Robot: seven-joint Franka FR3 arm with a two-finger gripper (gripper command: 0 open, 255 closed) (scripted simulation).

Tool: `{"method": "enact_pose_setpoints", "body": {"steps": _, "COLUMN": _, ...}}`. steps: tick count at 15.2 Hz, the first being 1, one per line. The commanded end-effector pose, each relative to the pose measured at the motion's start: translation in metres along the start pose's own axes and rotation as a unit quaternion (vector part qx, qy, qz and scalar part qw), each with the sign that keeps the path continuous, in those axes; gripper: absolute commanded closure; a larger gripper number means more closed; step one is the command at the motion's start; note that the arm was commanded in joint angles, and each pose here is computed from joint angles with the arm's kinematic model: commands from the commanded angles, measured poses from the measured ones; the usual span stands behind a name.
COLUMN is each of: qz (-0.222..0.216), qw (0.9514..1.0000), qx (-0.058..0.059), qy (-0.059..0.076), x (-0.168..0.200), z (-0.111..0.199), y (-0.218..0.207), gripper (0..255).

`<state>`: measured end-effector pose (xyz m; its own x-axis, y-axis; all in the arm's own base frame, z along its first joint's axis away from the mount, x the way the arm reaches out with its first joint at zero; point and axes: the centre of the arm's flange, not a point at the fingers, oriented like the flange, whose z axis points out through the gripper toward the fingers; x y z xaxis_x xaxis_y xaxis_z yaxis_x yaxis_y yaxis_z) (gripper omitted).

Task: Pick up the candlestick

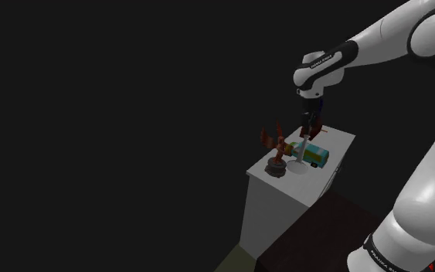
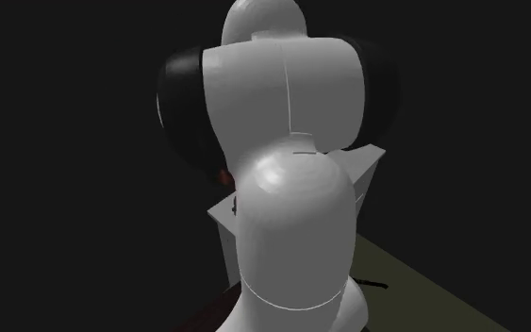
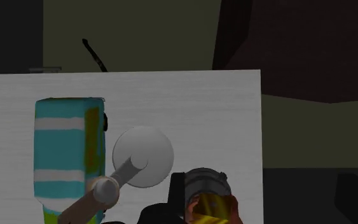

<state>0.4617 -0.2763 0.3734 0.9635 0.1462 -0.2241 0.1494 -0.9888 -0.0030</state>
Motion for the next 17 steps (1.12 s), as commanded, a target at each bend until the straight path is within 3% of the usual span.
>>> {"method": "enact_pose_setpoints", "body": {"steps": 1, "qz": -0.001, "qw": 1.0, "qx": -0.002, "qy": 0.0, "x": 0.009, "z": 0.01, "y": 0.02, "gripper": 0}}
{"method": "enact_pose_setpoints", "body": {"steps": 11, "qz": -0.004, "qw": 0.9999, "qx": -0.012, "qy": -0.002, "x": 0.065, "z": 0.051, "y": 0.128, "gripper": 0}}
{"method": "enact_pose_setpoints", "body": {"steps": 17, "qz": -0.004, "qw": 0.9999, "qx": -0.012, "qy": -0.002, "x": 0.072, "z": 0.082, "y": 0.128, "gripper": 0}}
